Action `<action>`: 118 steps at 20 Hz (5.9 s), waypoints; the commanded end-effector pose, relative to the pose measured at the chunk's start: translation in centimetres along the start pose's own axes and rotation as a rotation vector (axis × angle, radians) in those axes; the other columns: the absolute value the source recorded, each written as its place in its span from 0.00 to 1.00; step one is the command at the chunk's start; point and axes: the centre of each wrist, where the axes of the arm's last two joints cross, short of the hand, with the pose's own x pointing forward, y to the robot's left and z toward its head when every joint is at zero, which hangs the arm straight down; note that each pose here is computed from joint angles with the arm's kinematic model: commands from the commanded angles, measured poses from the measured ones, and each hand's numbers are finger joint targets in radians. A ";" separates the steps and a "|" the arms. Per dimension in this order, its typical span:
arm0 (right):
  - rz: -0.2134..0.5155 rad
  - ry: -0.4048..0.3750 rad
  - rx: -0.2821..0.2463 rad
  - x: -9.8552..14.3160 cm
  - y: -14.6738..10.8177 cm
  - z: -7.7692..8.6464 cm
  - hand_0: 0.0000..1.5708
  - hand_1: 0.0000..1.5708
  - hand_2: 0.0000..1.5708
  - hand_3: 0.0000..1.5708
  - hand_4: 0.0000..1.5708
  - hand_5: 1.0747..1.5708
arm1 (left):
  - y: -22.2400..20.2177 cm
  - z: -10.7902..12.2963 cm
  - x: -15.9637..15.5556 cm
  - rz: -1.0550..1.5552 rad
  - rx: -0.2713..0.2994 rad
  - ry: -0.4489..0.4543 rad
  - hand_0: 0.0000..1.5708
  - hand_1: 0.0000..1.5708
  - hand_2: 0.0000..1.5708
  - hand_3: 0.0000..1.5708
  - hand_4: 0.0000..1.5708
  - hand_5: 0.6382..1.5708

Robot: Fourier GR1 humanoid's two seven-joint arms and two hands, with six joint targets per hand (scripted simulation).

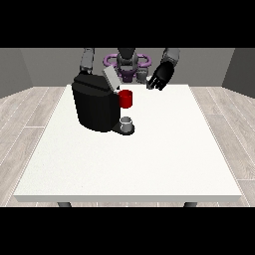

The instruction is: Insert the coffee pod into the coffee machine and close the lid

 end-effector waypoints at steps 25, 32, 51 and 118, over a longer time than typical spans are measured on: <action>-0.037 -0.259 0.020 8.9 -0.4 -2.6 0.00 0.00 0.00 0.00 0.17 1.00 | 16.8 1.9 5.2 0.035 0.250 0.000 0.79 0.79 0.82 0.79 0.30 1.00; -0.039 -0.319 0.001 11.4 -0.2 -2.3 0.00 0.00 0.00 0.00 0.00 1.00 | 18.0 3.0 3.2 0.029 0.289 -0.002 0.76 0.76 0.81 0.78 0.30 1.00; -0.044 -0.276 -0.029 11.0 -2.7 -3.7 0.00 0.00 0.00 0.00 0.06 1.00 | 17.8 1.8 5.1 0.017 0.247 -0.017 0.77 0.77 0.80 0.76 0.26 1.00; -0.044 -0.139 -0.124 6.2 -3.0 -3.9 0.00 0.00 0.00 0.00 0.09 1.00 | 16.1 1.3 4.7 -0.231 0.349 -0.085 0.00 0.00 0.00 0.04 0.00 1.00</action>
